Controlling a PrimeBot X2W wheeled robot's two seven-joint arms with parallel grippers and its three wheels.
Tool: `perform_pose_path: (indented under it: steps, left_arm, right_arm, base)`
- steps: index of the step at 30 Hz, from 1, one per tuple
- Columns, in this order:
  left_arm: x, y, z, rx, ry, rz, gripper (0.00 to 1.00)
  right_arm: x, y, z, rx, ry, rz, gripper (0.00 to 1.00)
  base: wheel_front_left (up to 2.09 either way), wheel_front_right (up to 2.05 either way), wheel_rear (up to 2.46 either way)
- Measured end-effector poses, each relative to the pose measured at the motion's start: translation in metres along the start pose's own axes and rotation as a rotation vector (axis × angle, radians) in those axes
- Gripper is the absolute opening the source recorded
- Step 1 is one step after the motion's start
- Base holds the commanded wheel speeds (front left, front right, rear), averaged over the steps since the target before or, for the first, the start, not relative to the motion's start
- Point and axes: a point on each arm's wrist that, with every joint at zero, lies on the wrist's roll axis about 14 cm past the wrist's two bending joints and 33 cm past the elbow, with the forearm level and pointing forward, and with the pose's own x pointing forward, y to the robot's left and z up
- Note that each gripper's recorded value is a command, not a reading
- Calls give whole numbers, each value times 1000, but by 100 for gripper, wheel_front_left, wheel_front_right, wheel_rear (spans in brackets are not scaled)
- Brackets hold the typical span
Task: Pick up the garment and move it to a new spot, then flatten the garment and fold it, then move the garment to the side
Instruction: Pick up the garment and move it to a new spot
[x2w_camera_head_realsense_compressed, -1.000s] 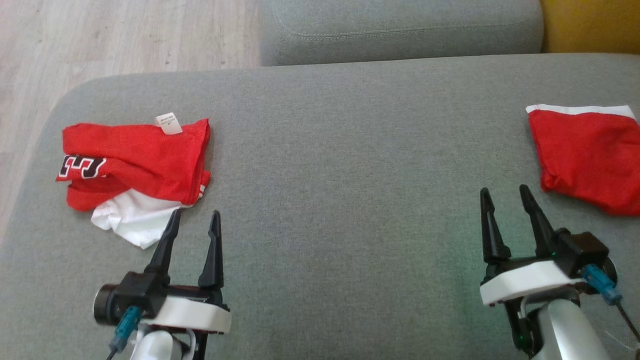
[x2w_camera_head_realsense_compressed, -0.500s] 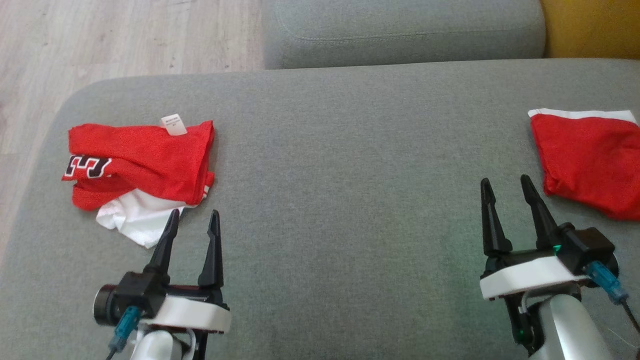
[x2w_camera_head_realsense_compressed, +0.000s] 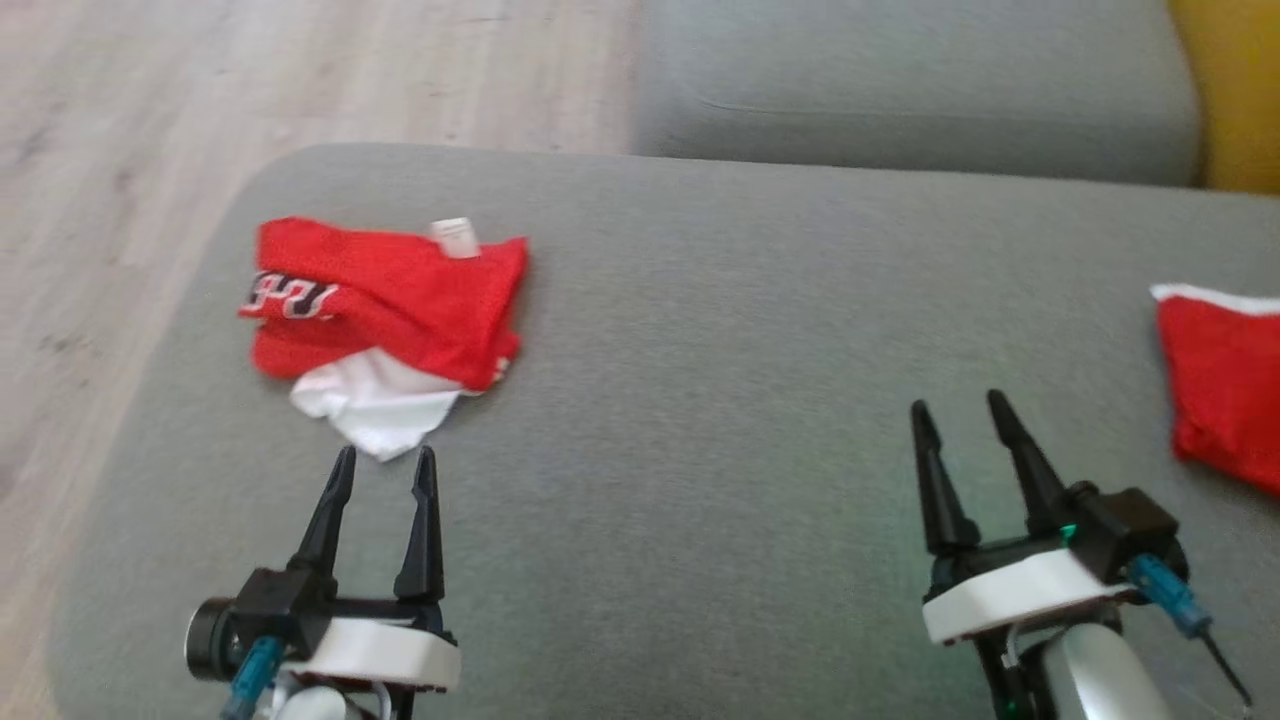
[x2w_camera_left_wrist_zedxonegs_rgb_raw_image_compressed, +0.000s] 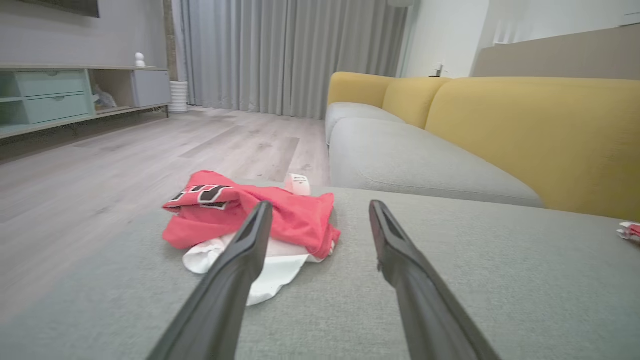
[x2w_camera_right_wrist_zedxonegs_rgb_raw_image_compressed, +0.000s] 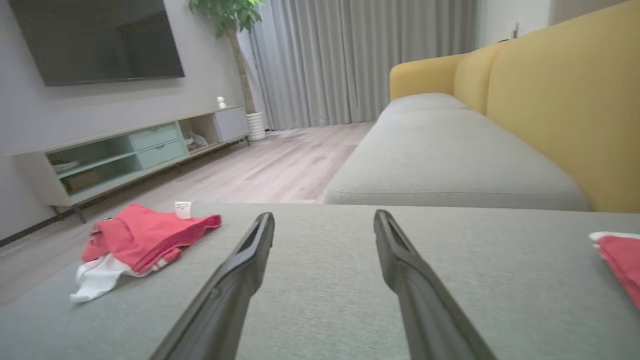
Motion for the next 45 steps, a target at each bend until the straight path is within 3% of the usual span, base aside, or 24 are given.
perform_pose_path:
  steps: [16,25,31,39,45]
  left_arm:
    - [-70,63,-1,4,-14,231,100]
    - [-68,69,-10,20,28,239,100]
    - [-16,54,-14,107,106,103,100]
    - [81,2,-30,250,285,-153,100]
    - [123,-2,-62,305,407,-212,100]
  right_arm:
    - [13,101,-14,39,52,301,100]
    - [16,103,-25,56,81,310,100]
    - [29,87,-30,67,79,271,100]
    - [50,58,-39,78,78,204,100]
    - [63,35,-46,88,73,151,100]
  base:
    - [0,0,0]
    - [0,0,0]
    - [0,0,0]
    - [0,0,0]
    - [0,0,0]
